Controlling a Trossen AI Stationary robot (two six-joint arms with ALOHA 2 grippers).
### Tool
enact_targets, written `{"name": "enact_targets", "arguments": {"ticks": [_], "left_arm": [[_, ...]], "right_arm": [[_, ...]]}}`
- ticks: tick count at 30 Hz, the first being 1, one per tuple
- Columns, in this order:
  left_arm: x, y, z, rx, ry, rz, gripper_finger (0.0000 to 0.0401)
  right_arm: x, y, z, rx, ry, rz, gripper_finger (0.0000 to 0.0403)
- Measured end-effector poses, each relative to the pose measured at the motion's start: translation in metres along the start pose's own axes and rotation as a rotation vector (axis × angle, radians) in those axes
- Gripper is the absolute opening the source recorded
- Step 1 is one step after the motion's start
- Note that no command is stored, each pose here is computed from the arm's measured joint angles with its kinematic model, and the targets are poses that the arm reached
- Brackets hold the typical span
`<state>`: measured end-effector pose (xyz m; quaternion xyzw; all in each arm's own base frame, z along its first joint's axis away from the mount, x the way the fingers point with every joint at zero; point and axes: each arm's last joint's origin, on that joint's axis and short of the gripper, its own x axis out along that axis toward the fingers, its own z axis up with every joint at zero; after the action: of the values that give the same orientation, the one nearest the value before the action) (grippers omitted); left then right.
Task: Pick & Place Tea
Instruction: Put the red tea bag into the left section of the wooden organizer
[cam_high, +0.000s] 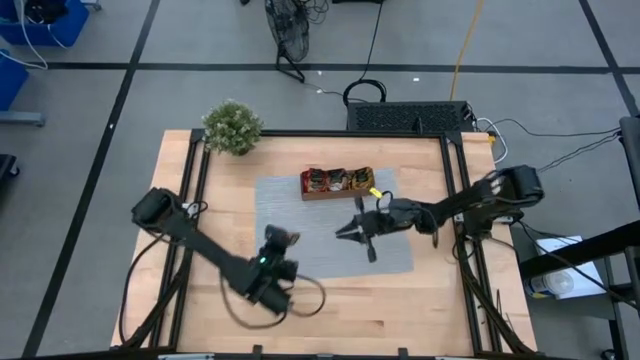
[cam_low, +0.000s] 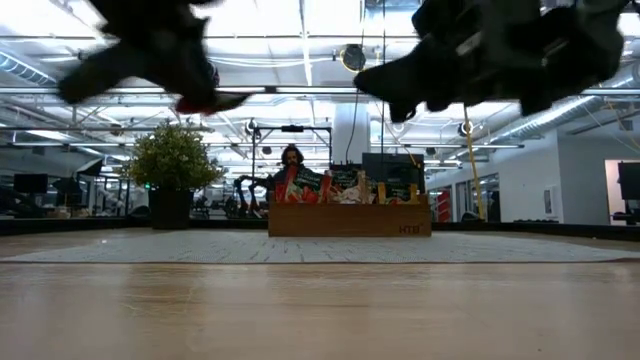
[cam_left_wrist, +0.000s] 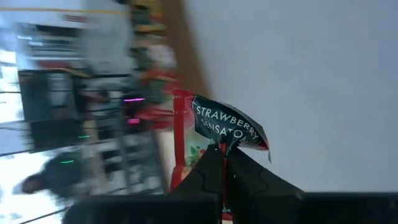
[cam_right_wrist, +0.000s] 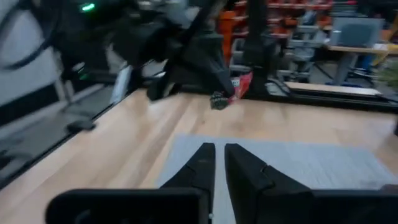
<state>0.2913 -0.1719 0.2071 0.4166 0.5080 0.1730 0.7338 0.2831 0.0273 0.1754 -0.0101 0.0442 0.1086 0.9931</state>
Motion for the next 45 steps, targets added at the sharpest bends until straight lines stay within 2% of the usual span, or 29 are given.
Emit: {"name": "enact_targets", "arguments": {"ticks": [4,7,9,12,18,22,24,27,32,37,45], "left_arm": [[0.030,0.024,0.001,0.118,0.066,0.157,0.0007],[0.051,0.043,-0.002,0.207,0.142,0.221,0.0006],[0.066,0.056,-0.005,0.246,0.207,0.228,0.0004],[0.091,0.078,-0.015,0.334,0.325,0.235,0.0006],[0.146,0.100,-0.035,0.588,0.447,0.087,0.0005],[0.180,0.106,-0.041,0.636,0.368,-0.013,0.0004],[0.191,0.105,-0.043,0.653,0.318,-0.023,0.0005],[0.198,0.106,-0.043,0.686,0.295,0.008,0.0004],[0.202,0.108,-0.039,0.666,0.196,-0.029,0.0006],[0.202,0.106,-0.035,0.668,0.119,-0.071,0.0006],[0.202,0.105,-0.034,0.651,0.096,-0.082,0.0047]], "right_arm": [[0.011,-0.030,-0.015,0.134,-0.024,-0.076,0.0061],[0.019,-0.062,-0.023,0.215,-0.009,-0.070,0.0101],[0.019,-0.080,-0.028,0.258,0.000,-0.067,0.0124],[0.013,-0.093,-0.029,0.295,-0.012,-0.042,0.0146],[-0.013,-0.088,-0.011,0.248,-0.055,0.008,0.0150],[-0.041,-0.077,-0.003,0.176,-0.072,-0.004,0.0143],[-0.057,-0.071,-0.001,0.155,-0.094,-0.033,0.0140],[-0.077,-0.062,-0.002,0.121,-0.115,-0.110,0.0140],[-0.103,-0.052,-0.007,0.074,-0.151,-0.237,0.0141],[-0.112,-0.048,-0.007,0.060,-0.175,-0.270,0.0139],[-0.113,-0.048,-0.009,0.062,-0.170,-0.272,0.0137]]}}
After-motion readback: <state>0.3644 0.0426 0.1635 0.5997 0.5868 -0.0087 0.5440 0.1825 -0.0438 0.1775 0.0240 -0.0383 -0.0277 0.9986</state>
